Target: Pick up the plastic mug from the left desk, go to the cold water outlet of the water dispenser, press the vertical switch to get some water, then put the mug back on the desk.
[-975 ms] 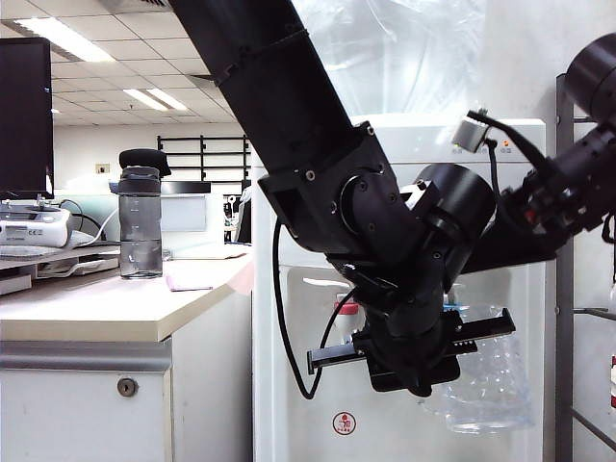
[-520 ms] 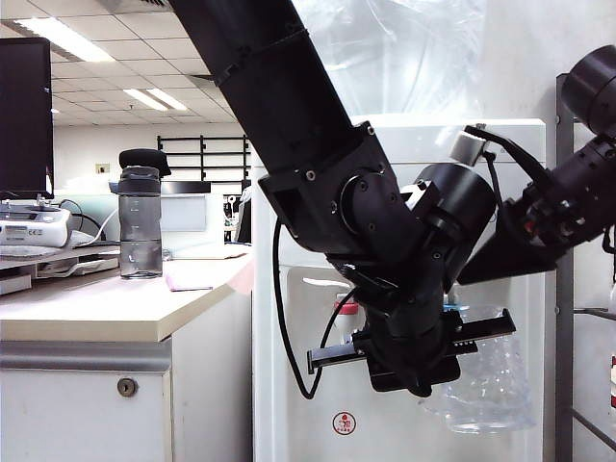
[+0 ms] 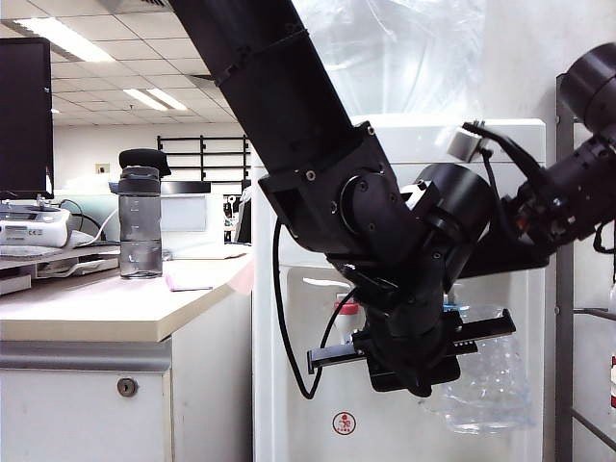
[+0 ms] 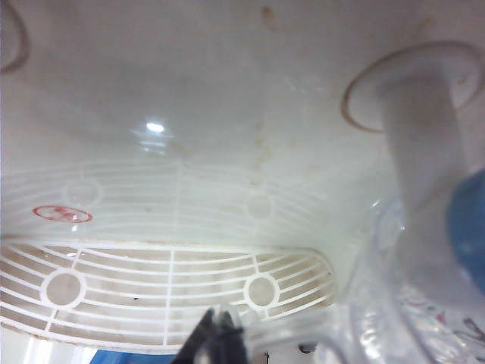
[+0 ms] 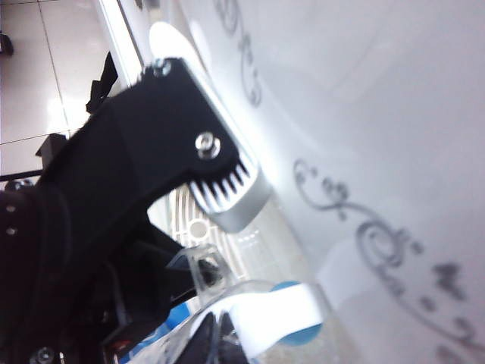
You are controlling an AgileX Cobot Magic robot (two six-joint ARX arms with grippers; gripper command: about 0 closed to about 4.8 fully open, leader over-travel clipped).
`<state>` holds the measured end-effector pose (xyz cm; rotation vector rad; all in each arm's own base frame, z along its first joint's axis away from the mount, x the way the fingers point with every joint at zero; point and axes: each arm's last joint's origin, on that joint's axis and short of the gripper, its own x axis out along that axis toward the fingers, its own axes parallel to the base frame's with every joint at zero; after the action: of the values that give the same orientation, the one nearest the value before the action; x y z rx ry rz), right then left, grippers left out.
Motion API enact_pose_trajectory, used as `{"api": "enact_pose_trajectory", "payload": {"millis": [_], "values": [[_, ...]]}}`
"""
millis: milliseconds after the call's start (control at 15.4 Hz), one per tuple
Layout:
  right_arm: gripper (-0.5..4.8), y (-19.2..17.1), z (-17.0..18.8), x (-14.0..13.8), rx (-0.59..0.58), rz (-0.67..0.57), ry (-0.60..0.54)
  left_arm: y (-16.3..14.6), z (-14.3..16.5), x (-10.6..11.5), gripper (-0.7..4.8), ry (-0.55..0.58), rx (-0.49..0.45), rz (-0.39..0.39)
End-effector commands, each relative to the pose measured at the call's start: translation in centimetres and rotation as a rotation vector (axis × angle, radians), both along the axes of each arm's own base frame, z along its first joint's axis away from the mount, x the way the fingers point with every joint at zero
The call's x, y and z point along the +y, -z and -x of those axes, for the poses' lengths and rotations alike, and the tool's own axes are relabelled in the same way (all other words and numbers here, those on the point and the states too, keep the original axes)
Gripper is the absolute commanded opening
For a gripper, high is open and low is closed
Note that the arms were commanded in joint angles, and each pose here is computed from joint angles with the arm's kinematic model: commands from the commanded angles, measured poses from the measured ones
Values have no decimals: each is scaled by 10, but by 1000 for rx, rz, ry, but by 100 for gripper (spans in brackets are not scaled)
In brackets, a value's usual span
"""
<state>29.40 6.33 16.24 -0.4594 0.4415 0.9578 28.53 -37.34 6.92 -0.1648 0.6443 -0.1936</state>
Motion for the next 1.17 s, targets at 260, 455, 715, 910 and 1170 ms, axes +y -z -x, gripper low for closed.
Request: {"api": "enact_pose_trajectory", "payload": {"millis": [260,455,715,910,1170], "values": [[-5,11,-3,4,51,-6,4,-15,-8,-3,-6,17,-49,54],[-5,11,-4,4,75,-19,29,-15,-8,-3,-6,19,-50,51],[-5,11,-4,4,88,-19,48,-15,-8,-3,-6,21,-51,47],[-5,12,-3,4,102,-17,57,-15,-8,-3,-6,31,-56,34],[-5,14,-1,3,143,-7,82,-14,-5,-5,-6,53,-61,11]]}}
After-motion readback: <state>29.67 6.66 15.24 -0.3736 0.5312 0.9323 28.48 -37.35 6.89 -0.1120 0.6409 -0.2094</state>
